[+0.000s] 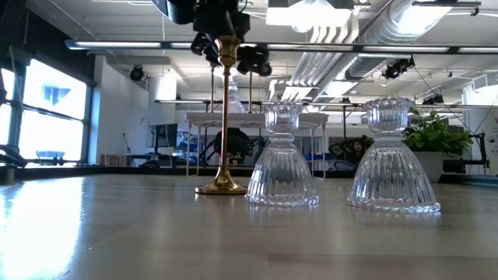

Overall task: Pick & Place candle stick holders
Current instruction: Put the gold candle holder on the shelf

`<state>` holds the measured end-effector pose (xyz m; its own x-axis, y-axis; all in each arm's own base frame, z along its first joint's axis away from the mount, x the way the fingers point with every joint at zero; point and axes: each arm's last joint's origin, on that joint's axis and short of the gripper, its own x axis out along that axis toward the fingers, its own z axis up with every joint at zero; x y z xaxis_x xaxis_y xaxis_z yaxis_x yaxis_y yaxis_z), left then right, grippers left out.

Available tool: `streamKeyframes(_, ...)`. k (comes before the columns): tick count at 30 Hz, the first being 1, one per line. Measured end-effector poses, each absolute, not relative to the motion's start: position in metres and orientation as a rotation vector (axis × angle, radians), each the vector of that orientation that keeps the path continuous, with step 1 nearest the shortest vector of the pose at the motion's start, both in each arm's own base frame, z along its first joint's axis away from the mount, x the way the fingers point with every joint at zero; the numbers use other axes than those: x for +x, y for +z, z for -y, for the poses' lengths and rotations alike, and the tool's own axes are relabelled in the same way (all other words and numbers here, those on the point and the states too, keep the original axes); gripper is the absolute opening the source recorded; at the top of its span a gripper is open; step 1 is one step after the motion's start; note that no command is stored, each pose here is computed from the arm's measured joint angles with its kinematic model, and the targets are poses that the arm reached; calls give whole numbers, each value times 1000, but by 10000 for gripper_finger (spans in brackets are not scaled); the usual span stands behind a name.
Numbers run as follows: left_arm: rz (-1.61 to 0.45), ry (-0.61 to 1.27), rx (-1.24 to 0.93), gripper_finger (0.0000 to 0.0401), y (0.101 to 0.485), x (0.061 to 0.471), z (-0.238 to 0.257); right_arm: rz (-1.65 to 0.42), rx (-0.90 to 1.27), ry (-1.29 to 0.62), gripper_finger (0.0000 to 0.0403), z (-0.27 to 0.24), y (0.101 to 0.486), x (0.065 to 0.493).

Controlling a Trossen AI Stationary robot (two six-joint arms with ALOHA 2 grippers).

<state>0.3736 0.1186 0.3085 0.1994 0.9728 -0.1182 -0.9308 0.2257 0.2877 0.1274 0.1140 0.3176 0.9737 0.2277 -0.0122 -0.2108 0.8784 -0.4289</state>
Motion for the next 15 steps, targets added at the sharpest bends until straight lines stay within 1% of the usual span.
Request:
streamKeyframes(5,-329,1426,220,213,310,372,-116,41,-454,228,130,-114,318,127)
streamKeyframes(7,-351,1429,259,213,315,370,-112,41,-456,227,130,-114,318,127)
streamKeyframes(11,-340,1369,309,213,336,364,-86,35,-455,213,130,-114,317,128)
streamKeyframes(15,-321,1252,369,213,364,351,-44,23,-461,205,130,-113,316,128)
